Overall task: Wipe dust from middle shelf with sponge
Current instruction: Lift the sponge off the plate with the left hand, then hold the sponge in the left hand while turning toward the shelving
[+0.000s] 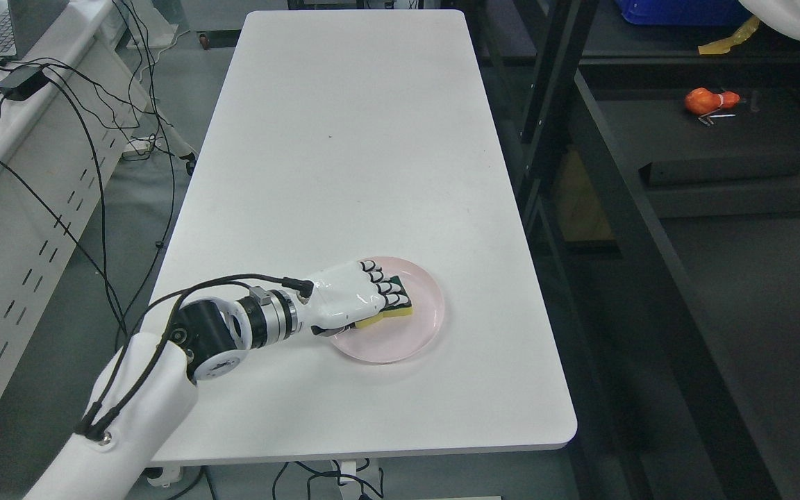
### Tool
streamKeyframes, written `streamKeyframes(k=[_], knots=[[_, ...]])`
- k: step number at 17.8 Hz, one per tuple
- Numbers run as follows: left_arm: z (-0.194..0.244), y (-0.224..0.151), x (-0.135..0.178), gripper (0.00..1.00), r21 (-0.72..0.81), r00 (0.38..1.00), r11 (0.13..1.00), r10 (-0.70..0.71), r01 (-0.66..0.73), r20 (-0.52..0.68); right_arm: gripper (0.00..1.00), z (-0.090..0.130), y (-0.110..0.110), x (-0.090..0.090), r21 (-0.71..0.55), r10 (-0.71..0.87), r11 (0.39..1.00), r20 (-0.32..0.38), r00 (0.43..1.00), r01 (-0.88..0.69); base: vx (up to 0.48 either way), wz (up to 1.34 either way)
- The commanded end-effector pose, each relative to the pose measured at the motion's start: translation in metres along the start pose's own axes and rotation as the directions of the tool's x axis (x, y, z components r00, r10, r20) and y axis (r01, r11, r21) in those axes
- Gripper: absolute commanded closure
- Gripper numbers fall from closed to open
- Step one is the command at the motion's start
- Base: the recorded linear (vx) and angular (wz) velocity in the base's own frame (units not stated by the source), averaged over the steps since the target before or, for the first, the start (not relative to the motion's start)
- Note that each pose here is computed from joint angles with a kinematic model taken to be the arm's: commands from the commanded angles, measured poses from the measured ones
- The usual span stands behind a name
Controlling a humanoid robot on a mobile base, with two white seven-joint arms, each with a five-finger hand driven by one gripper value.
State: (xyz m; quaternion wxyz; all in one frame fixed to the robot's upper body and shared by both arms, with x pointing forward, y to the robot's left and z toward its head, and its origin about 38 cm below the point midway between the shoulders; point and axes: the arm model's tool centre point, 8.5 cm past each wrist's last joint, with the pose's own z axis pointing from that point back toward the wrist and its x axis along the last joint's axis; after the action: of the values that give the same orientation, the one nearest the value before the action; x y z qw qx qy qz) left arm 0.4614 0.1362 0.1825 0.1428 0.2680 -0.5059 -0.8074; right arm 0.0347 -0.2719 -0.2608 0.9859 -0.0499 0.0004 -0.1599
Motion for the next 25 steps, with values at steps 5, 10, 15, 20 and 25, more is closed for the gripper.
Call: streamKeyframes(k=[5, 10, 15, 20, 25], knots=[[0.033, -0.027, -0.026, 0.58, 0.151, 0.946, 0.938, 0.321, -0.311, -0.048, 0.00, 0.000, -0.010, 0.009, -0.014, -0.002, 1.000, 0.023, 1.000, 0.002, 0.000, 0.00], [0.062, -0.054, -0.040, 0.79, 0.287, 0.845, 0.815, 0.534, -0.504, -0.034, 0.00, 0.000, -0.010, 0.009, -0.014, -0.002, 1.000, 0.023, 1.000, 0.002, 0.000, 0.00], [0.081, -0.027, -0.058, 1.00, 0.584, 0.683, 0.478, 0.705, -0.656, 0.190, 0.00, 0.000, -0.010, 0.009, -0.014, -0.002, 1.000, 0.023, 1.000, 0.002, 0.000, 0.00], [0.093, 0.023, -0.059, 1.00, 0.707, 0.522, 0.026, 0.693, -0.707, 0.497, 0.00, 0.000, -0.010, 0.010, -0.014, 0.000, 1.000, 0.024, 1.000, 0.001, 0.000, 0.00], [0.121, 0.028, -0.074, 1.00, 0.666, 0.340, -0.378, 0.639, -0.643, 0.690, 0.00, 0.000, -0.010, 0.009, -0.014, -0.002, 1.000, 0.023, 1.000, 0.002, -0.023, -0.05]])
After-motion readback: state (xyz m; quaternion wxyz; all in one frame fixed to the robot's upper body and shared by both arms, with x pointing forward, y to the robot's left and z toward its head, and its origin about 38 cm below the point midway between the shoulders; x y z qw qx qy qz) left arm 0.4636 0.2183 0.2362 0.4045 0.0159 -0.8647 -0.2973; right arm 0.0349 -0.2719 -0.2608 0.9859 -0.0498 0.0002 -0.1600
